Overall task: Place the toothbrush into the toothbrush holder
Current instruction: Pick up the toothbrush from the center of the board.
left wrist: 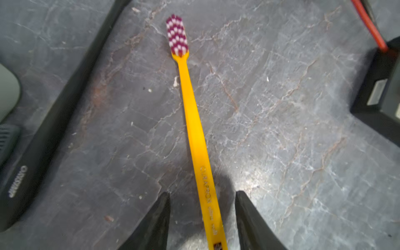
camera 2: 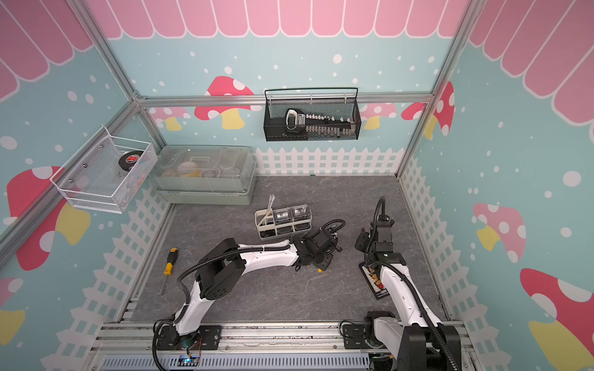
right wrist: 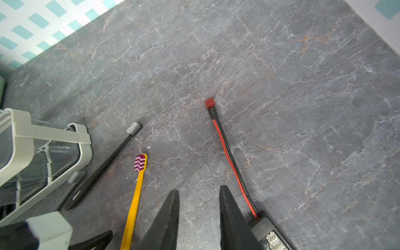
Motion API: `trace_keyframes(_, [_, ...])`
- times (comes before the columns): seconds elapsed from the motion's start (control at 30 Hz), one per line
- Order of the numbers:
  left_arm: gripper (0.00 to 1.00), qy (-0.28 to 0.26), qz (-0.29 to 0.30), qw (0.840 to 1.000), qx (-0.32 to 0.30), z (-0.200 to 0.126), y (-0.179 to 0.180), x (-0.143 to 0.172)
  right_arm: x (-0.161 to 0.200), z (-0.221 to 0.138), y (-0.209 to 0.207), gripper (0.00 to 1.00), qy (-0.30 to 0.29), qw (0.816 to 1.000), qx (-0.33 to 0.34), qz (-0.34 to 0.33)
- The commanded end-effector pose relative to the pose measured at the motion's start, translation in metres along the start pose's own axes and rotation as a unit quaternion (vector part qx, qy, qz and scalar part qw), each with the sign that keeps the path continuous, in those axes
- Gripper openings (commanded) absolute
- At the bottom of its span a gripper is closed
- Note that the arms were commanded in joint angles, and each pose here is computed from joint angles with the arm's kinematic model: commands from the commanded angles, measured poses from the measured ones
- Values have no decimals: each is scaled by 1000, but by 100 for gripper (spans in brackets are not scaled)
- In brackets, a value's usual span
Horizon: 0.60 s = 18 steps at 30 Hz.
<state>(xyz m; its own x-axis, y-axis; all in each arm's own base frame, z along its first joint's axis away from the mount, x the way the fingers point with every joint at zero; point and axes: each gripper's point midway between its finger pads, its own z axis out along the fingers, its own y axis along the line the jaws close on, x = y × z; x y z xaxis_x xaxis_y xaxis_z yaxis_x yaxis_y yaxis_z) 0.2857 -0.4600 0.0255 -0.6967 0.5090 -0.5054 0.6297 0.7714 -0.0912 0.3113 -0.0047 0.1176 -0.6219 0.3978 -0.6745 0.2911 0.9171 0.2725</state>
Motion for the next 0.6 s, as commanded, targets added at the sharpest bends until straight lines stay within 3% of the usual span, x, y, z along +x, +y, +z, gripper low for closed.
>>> trace_keyframes(0.0, [48,23,-11,999,-29,7,9,9,11,1,-7,31,16,1000,9,3])
trace_keyframes(0.1, [47,26,-15,999,-34,7,11,11,14,2,-9,31,19,1000,11,2])
trace_keyframes(0.43, [14,34,-19,999,-34,10,13,15,15,0,-9,32,17,1000,5,1])
trace_keyframes(0.57, [6,38,-21,999,-27,12,14,16,18,2,-7,32,24,1000,0,-1])
